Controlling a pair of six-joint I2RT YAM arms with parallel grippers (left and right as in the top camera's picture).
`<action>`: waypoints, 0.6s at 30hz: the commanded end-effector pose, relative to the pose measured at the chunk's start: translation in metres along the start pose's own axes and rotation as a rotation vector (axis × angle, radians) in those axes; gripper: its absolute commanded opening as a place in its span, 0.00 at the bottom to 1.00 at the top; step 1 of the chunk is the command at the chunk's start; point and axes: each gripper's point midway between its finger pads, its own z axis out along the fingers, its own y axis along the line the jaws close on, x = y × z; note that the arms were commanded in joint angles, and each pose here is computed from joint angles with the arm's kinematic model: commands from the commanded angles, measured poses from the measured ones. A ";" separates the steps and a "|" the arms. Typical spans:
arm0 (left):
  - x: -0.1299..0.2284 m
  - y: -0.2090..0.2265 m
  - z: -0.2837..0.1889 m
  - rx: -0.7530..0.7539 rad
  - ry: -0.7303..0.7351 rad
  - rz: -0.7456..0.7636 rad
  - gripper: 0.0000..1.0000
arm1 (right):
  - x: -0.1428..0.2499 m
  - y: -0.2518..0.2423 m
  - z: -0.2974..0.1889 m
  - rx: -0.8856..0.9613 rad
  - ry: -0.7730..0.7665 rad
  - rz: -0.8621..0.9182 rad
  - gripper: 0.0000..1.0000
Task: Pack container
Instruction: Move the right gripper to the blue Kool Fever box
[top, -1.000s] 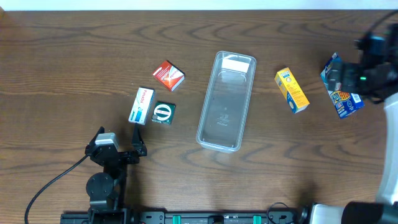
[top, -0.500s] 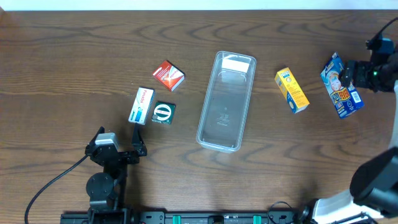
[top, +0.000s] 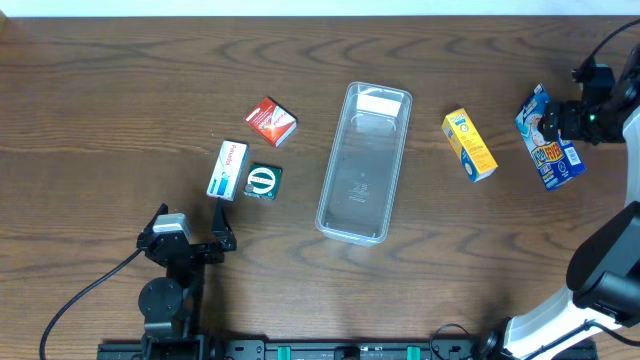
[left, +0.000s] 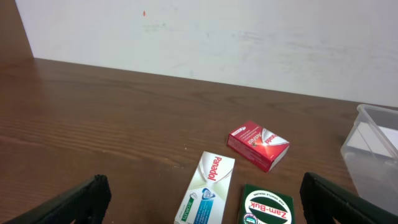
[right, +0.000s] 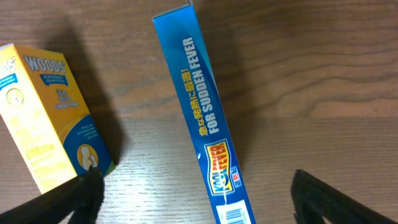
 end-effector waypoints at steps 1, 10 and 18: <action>0.015 0.004 0.001 -0.017 0.046 0.013 0.98 | -0.002 -0.001 0.011 -0.016 0.010 -0.016 0.87; 0.015 0.004 0.001 -0.017 0.046 0.013 0.98 | 0.010 0.000 0.034 -0.041 0.077 -0.001 0.78; 0.015 0.004 0.001 -0.017 0.047 0.013 0.98 | 0.018 0.000 0.047 -0.054 0.115 0.005 0.58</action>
